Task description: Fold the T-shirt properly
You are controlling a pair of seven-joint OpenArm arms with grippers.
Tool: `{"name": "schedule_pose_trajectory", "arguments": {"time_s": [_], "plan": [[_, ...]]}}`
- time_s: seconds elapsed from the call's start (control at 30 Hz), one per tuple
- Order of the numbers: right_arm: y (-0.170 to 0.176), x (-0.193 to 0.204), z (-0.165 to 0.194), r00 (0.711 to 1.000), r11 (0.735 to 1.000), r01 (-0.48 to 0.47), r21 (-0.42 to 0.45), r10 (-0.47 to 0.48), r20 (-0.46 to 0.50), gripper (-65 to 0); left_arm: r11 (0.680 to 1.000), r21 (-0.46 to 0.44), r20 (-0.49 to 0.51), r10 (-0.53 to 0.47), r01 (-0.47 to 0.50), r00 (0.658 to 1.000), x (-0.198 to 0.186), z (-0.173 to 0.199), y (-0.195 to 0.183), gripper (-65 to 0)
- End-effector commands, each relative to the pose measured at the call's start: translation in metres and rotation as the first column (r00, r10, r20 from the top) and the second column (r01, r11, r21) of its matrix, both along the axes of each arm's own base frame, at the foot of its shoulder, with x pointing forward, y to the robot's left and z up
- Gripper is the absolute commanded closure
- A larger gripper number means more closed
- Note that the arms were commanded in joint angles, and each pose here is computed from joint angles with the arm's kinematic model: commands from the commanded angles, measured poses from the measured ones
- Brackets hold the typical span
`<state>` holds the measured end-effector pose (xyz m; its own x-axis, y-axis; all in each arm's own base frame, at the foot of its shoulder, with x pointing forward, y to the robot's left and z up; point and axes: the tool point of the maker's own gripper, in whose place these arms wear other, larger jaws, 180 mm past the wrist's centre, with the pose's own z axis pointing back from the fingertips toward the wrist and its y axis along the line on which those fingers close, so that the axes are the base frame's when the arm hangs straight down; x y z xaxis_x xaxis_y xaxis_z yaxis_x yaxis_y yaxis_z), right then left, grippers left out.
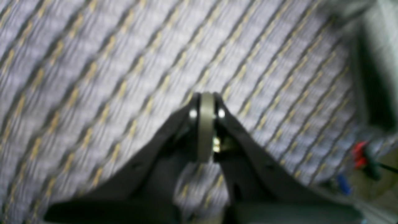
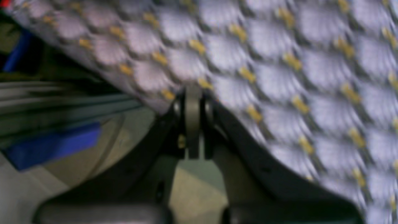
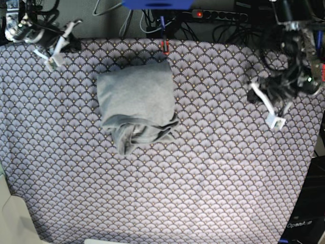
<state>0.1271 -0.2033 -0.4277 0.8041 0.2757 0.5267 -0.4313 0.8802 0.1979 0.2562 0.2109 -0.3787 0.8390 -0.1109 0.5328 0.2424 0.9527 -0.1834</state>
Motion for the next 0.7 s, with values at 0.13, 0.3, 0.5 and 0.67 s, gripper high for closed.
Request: {"name": "schedule_pose_trajectory", "arguments": {"time_s": [0.13, 0.3, 0.5, 0.67], "plan": [[-0.066, -0.020, 0.004, 0.995, 0.980, 0.092, -0.176, -0.096, -0.013, 0.0, 0.998, 0.064, -0.014, 0.020, -0.020, 1.000, -0.052, 0.007, 0.024, 0.0], [-0.112, -0.055, -0.020, 0.976, 0.916, 0.174, -0.361, -0.208, -0.058, 0.0, 0.983, 0.176, -0.104, 0.071, -0.052, 0.992, -0.095, -0.020, 0.051, 0.0], [-0.130, -0.093, -0.044, 0.949, 0.860, 0.252, -0.444, -0.310, -0.062, 0.0, 0.971, 0.239, -0.226, 0.039, 0.016, 0.973, -0.145, -0.067, 0.046, 0.0], [-0.136, -0.116, -0.067, 0.922, 0.844, 0.319, -0.431, -0.381, -0.064, 0.0, 0.975, 0.202, -0.324, -0.022, 0.092, 0.946, -0.185, -0.116, 0.020, 0.0]]}}
